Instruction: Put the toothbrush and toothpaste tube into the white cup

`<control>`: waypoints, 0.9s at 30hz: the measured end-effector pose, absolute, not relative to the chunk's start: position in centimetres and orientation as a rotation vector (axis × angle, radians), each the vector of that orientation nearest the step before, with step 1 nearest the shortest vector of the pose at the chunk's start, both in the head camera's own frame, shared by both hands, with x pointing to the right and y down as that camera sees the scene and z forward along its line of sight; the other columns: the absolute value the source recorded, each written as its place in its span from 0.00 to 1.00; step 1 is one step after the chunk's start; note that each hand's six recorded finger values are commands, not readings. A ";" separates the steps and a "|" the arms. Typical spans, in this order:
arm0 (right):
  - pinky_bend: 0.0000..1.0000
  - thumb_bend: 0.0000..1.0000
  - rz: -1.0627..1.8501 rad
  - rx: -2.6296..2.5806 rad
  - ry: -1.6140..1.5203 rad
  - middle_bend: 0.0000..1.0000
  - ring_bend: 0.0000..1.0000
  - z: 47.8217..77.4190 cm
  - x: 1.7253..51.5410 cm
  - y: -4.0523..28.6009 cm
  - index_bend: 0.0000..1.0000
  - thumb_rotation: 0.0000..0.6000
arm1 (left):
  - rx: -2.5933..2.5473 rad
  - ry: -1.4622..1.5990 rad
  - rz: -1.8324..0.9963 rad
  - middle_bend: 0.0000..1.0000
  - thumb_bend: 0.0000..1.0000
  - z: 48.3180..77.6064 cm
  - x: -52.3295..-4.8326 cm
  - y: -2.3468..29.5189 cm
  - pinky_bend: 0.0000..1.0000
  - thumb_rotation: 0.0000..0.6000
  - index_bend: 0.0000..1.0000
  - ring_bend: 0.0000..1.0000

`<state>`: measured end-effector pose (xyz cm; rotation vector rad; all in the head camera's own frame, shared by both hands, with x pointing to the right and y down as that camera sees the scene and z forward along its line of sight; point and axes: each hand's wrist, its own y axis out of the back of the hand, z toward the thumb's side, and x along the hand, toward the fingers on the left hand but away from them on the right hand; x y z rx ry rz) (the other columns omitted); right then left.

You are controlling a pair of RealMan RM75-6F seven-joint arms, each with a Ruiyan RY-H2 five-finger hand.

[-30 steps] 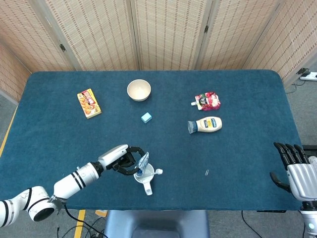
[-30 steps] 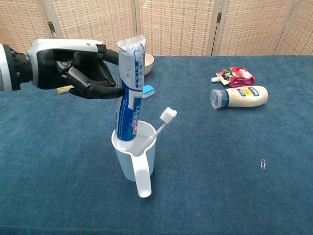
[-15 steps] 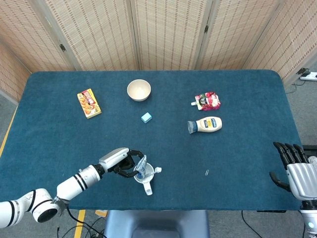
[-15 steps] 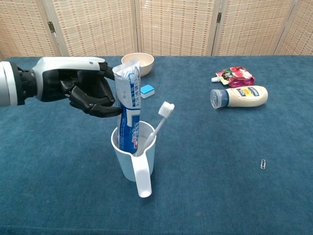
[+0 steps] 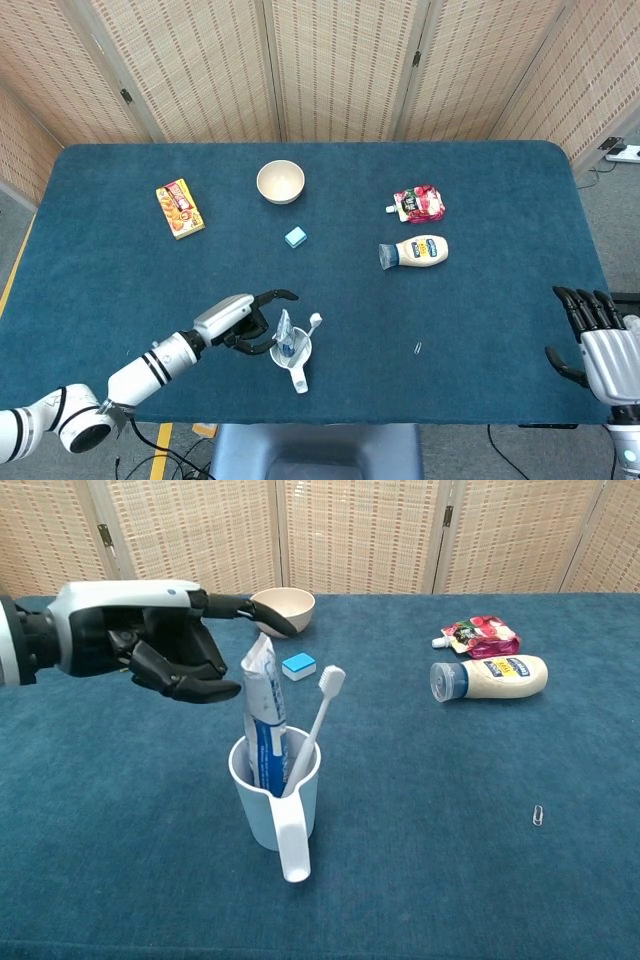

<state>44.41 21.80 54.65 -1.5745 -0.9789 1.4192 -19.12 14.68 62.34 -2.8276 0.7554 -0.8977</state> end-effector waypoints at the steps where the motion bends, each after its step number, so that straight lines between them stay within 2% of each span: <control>1: 0.10 0.21 1.419 -1.573 -0.979 0.14 0.10 54.6 44.4 21.8 0.00 1.00 | -2.822 0.772 -0.893 0.96 0.43 62.2 -19.3 14.5 1.00 1.00 0.17 0.94; 6: 0.10 0.21 1.416 -1.571 -0.979 0.14 0.10 54.4 44.4 21.8 0.00 1.00 | -2.771 0.872 -0.910 0.87 0.43 61.3 -21.8 12.9 0.98 1.00 0.19 0.86; 9: 0.10 0.21 1.411 -1.572 -0.978 0.14 0.10 54.4 44.3 21.8 0.00 1.00 | -2.717 0.952 -0.926 0.80 0.43 61.0 -23.7 12.0 0.94 1.00 0.26 0.75; 11: 0.10 0.22 1.410 -1.578 -0.978 0.14 0.10 54.4 44.3 21.8 0.00 1.00 | -2.674 1.016 -0.940 0.75 0.43 61.0 -25.1 11.5 0.88 1.00 0.32 0.68; 14: 0.10 0.22 1.405 -1.596 -0.976 0.14 0.10 54.5 44.2 21.7 0.00 1.00 | -2.575 1.092 -0.973 0.66 0.43 61.0 -27.2 10.8 0.80 1.00 0.34 0.58; 18: 0.10 0.24 1.390 -1.619 -0.960 0.14 0.10 54.4 44.0 21.5 0.00 1.00 | -2.380 1.126 -1.063 0.54 0.43 61.3 -30.2 10.4 0.68 1.00 0.34 0.46; 25: 0.10 0.25 1.386 -1.690 -0.969 0.14 0.10 54.5 44.2 21.2 0.00 1.00 | -1.978 1.150 -1.273 0.40 0.41 61.1 -36.9 11.7 0.43 1.00 0.31 0.31; 27: 0.10 0.25 1.388 -1.698 -0.972 0.14 0.10 54.6 44.2 21.2 0.00 1.00 | -1.873 1.166 -1.325 0.39 0.40 60.6 -38.8 12.6 0.40 1.00 0.30 0.30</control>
